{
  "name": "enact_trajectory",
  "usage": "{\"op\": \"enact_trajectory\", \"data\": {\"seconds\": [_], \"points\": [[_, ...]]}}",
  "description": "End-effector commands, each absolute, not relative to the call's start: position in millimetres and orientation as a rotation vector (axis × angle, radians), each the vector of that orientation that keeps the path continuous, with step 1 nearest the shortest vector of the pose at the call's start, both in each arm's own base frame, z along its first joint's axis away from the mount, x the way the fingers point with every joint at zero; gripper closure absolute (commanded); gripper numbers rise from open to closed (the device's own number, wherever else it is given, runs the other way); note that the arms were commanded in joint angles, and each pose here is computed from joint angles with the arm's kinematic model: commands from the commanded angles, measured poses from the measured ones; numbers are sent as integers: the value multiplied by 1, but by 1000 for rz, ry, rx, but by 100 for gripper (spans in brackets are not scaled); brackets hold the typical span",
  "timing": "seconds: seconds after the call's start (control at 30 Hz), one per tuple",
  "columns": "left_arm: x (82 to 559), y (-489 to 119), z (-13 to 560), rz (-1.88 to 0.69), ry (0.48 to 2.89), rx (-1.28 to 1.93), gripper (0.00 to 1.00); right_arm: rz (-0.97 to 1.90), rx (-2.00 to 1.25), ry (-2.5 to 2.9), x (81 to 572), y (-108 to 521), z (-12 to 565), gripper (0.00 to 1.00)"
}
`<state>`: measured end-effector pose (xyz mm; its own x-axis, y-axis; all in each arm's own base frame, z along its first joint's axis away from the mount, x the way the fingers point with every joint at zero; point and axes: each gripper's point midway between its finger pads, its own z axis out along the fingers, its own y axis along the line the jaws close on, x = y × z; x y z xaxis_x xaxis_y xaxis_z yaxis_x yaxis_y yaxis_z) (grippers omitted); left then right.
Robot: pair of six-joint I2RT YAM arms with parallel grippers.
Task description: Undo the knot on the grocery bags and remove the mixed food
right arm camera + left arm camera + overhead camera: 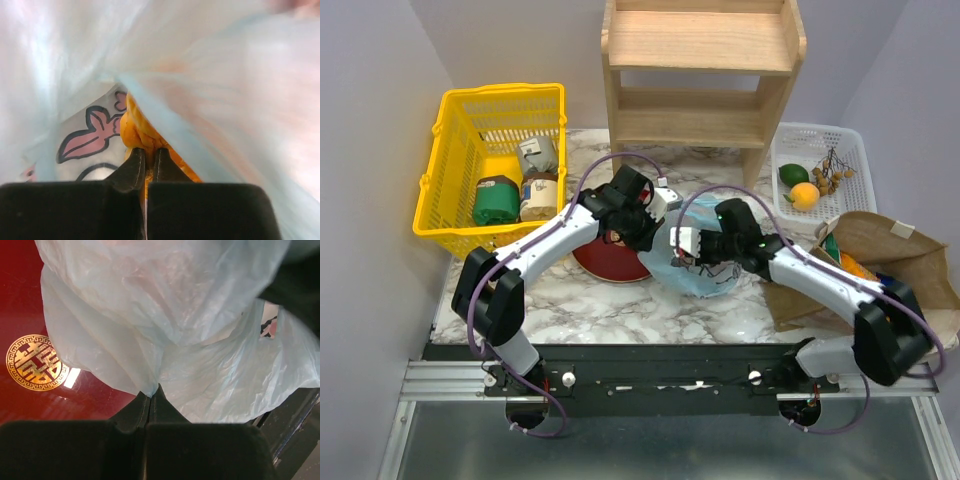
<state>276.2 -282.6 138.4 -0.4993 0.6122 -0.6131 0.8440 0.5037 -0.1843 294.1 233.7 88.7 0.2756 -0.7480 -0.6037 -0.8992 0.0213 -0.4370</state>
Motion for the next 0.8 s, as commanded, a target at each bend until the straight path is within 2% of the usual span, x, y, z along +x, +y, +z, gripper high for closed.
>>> {"op": "enact_trajectory", "data": {"seconds": [0.0,0.23,0.43,0.5,0.67,0.77], "points": [[284,-284,150,-643,2236,1203,100,254,-1651,1450,275,227,166,100],[298,-312,175,-755,2186,1187,100,291,-1650,1459,207,187,198,100],[315,-352,203,-852,2095,1203,100,303,-1726,1514,158,152,193,100],[317,-365,196,-884,2108,1213,100,324,-1723,1510,143,146,198,100],[325,-388,200,-971,2074,1209,100,453,-1789,1600,118,143,175,100],[330,-390,195,-956,2086,1204,100,489,-1678,1551,124,156,204,100]]}}
